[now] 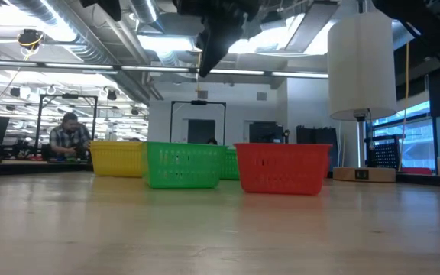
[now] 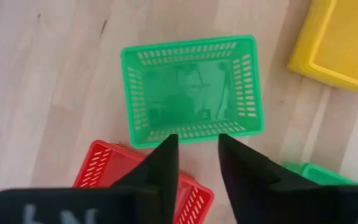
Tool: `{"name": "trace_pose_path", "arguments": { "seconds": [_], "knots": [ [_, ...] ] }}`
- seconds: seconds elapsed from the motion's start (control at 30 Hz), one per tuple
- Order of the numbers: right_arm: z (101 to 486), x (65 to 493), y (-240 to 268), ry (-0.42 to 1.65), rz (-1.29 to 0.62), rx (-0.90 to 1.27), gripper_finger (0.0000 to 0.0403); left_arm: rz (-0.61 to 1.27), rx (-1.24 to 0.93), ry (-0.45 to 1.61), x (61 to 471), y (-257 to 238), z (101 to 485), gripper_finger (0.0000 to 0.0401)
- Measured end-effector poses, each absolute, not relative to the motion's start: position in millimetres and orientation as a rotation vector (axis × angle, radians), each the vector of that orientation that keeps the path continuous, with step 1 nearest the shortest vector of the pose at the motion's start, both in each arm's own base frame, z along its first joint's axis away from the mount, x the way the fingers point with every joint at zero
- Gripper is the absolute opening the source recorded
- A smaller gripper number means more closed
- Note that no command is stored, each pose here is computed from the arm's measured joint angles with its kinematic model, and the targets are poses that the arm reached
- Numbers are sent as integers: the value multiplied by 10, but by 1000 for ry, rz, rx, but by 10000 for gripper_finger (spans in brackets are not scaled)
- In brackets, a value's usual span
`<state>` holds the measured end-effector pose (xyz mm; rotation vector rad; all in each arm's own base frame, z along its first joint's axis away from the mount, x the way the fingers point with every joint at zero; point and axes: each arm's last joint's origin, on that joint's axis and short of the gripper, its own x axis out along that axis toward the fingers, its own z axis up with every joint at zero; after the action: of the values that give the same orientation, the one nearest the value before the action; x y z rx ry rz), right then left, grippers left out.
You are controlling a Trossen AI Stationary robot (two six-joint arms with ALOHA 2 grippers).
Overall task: Stack baskets by color
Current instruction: Stack the bottom green bin on top of the top green bins
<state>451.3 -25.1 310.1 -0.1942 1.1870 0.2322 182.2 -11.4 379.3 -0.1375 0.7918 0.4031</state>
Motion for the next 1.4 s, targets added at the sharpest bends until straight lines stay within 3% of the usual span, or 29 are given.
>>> {"name": "trace_pose_path", "arguments": {
  "seconds": [0.2, 0.87, 1.1, 1.4],
  "knots": [
    [3069, 4510, -259, 1190, 283, -261, 148, 401, -145, 777, 1769, -107, 3819, 55],
    [2498, 4509, -224, 1288, 432, -190, 149, 395, -154, 768, 1668, -96, 3853, 55],
    [2354, 4614, -237, 1202, 394, -228, 149, 395, -154, 768, 1667, -96, 3853, 55],
    [2378, 4752, -375, 1107, 164, -371, 149, 395, -155, 768, 1668, -96, 3853, 55]
  ]
}}
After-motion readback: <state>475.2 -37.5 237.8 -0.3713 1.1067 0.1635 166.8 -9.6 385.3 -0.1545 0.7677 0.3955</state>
